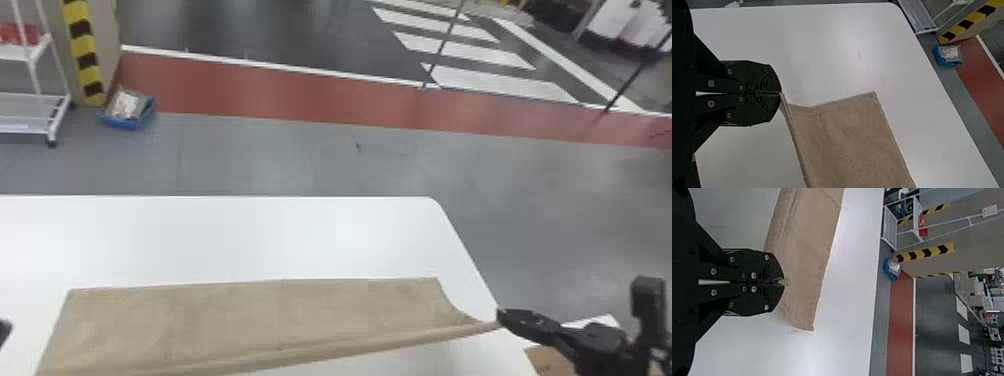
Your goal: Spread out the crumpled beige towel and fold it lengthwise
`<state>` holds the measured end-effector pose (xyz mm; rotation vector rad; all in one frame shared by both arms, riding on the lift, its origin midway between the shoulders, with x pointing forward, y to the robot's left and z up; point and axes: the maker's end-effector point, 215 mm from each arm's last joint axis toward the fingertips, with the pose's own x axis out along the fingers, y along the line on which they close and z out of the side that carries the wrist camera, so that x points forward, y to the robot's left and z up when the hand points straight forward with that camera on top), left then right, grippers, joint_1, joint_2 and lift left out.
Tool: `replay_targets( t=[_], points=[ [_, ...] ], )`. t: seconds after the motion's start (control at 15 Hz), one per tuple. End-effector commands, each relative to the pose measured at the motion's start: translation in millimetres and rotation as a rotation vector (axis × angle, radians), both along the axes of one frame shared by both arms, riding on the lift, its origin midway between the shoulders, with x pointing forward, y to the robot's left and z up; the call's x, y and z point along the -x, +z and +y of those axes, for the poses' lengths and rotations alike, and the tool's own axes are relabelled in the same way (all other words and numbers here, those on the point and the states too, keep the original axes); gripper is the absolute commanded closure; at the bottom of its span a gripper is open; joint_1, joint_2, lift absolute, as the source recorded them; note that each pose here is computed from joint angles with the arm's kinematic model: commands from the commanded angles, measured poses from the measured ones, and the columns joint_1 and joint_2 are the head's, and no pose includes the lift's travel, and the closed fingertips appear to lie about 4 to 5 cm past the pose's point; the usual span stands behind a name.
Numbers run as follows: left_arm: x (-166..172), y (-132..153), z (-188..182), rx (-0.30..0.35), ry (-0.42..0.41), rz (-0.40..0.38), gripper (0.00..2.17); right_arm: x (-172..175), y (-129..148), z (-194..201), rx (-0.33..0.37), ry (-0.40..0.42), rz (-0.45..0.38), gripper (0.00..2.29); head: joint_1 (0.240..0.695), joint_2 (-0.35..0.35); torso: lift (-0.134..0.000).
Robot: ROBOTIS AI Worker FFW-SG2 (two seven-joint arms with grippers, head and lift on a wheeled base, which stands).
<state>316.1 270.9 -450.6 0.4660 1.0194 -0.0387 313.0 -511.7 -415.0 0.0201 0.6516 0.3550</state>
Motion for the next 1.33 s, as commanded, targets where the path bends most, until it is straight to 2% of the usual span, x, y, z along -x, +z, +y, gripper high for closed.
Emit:
replay_targets(
  t=[0.0,0.2,0.47,0.73,1.0,1.27],
  points=[
    [-16.0,11.2,-4.7,0.012,-0.008,-0.033,2.09,-14.5,0.2,-2.6,-0.033,-0.02,-0.006,1.15,0.695,-0.35,0.0],
    [-31.8,13.8,-24.3,0.019,-0.047,-0.046,2.09,-43.4,-12.7,-0.8,-0.077,-0.018,-0.008,1.15,0.695,-0.35,0.0],
    [-55.3,2.3,-34.3,0.008,-0.066,-0.026,2.09,-77.9,-21.3,-19.6,-0.075,-0.081,-0.03,1.15,0.695,-0.35,0.0],
    [-90.5,-0.6,-48.2,-0.004,-0.079,-0.025,2.09,-95.3,-28.6,-39.2,-0.073,-0.151,-0.035,1.15,0.695,-0.35,0.0],
    [-120.3,-7.3,-76.7,-0.039,-0.125,-0.008,2.09,-106.2,-33.1,-52.8,-0.065,-0.212,-0.039,1.15,0.695,-0.35,0.0],
    [-133.8,-24.3,-82.0,-0.088,-0.126,0.036,2.09,-119.5,-38.9,-62.8,-0.058,-0.276,-0.044,1.15,0.695,-0.35,0.0]
  ],
)
